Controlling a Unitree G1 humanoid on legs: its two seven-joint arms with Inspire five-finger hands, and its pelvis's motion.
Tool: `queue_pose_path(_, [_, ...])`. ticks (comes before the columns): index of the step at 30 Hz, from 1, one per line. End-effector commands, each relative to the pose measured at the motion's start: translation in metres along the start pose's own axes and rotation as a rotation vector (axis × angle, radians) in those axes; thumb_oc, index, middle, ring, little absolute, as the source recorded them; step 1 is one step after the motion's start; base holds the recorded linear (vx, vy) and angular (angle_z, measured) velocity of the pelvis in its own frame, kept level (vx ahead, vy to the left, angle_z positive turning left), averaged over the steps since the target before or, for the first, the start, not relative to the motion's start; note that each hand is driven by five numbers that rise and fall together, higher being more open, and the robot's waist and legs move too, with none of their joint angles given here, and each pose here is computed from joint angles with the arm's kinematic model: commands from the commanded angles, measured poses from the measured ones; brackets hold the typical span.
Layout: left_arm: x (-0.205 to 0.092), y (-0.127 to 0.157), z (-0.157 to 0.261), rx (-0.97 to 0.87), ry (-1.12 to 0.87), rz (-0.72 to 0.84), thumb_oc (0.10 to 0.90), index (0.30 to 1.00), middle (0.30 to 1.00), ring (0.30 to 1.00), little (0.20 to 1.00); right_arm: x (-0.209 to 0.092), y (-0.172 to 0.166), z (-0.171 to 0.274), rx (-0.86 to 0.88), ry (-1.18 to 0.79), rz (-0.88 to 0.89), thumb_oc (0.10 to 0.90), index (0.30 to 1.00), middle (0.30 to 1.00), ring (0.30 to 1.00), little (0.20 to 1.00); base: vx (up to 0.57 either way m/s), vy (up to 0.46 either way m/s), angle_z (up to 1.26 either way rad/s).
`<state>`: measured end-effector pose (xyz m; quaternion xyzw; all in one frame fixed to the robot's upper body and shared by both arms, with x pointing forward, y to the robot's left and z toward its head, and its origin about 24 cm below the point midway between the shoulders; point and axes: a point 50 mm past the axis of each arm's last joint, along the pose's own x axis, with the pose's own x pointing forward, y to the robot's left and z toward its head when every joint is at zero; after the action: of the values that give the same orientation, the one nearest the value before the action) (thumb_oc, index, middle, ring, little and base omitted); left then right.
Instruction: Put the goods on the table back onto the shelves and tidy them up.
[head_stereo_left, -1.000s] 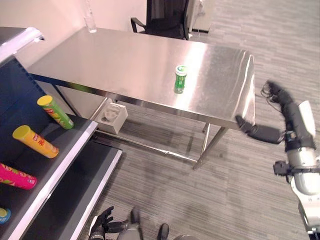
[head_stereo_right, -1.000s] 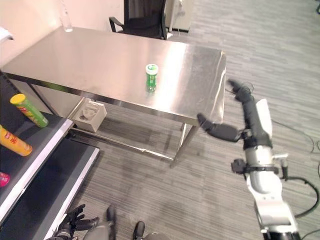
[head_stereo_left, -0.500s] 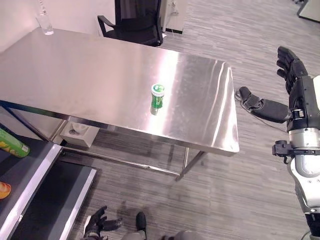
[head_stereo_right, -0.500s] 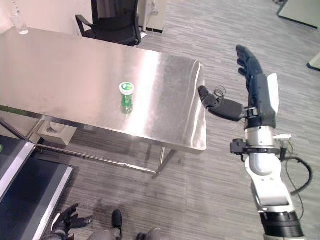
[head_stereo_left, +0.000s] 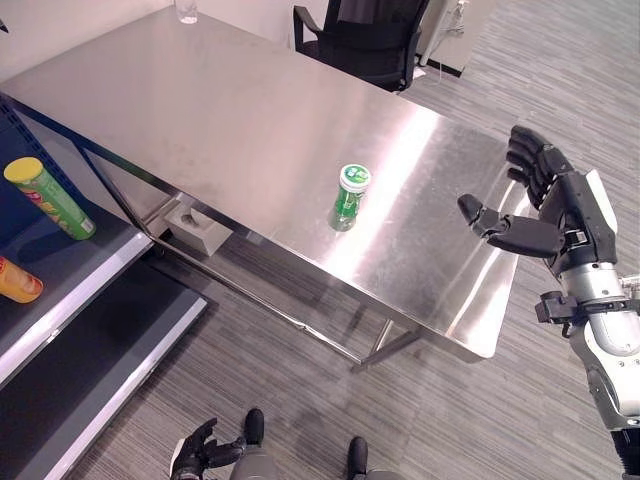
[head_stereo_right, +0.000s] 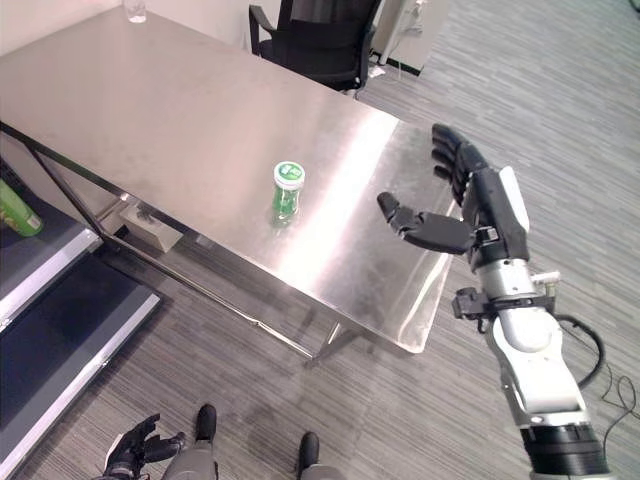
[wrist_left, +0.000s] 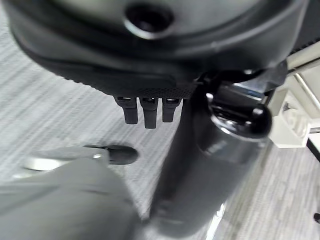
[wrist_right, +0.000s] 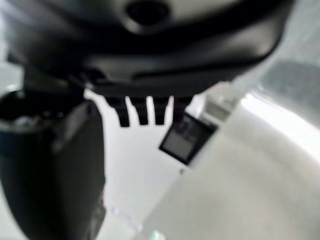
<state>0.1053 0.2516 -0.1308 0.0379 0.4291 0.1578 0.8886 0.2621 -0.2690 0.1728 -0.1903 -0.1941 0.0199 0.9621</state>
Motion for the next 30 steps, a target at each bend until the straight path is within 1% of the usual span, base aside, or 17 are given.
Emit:
queue_pose_path(1, [0.003, 0.014, 0.009, 0.061, -0.044, 0.002, 0.8, 0.9, 0.9, 0.9, 0.9, 0.013, -0.011, 0.026, -0.031, -0.122, 0.038, 0.8, 0.9, 0.9, 0.9, 0.9, 0.03, -0.037, 0.26])
queue_pose_path(6, [0.001, 0.012, -0.002, 0.07, -0.005, -0.007, 0.8, 0.9, 0.9, 0.9, 0.9, 0.014, -0.003, 0.004, -0.097, -0.014, 0.092, 0.8, 0.9, 0.9, 0.9, 0.9, 0.03, -0.034, 0.24])
queue_pose_path(12, [-0.002, 0.014, -0.009, 0.074, 0.016, 0.001, 0.8, 0.9, 0.9, 0.9, 0.9, 0.019, -0.002, -0.015, -0.167, 0.067, 0.063, 0.8, 0.9, 0.9, 0.9, 0.9, 0.04, -0.032, 0.21])
queue_pose_path(19, [-0.006, 0.014, -0.024, 0.086, 0.074, 0.003, 0.8, 0.9, 0.9, 0.9, 0.9, 0.023, -0.008, -0.02, -0.202, 0.09, 0.019, 0.8, 0.9, 0.9, 0.9, 0.9, 0.03, -0.028, 0.25])
queue_pose_path(30, [-0.007, 0.002, -0.024, 0.085, 0.064, -0.031, 0.8, 0.9, 0.9, 0.9, 0.9, 0.043, -0.021, -0.015, -0.293, 0.09, -0.016, 0.8, 0.9, 0.9, 0.9, 0.9, 0.02, -0.019, 0.25])
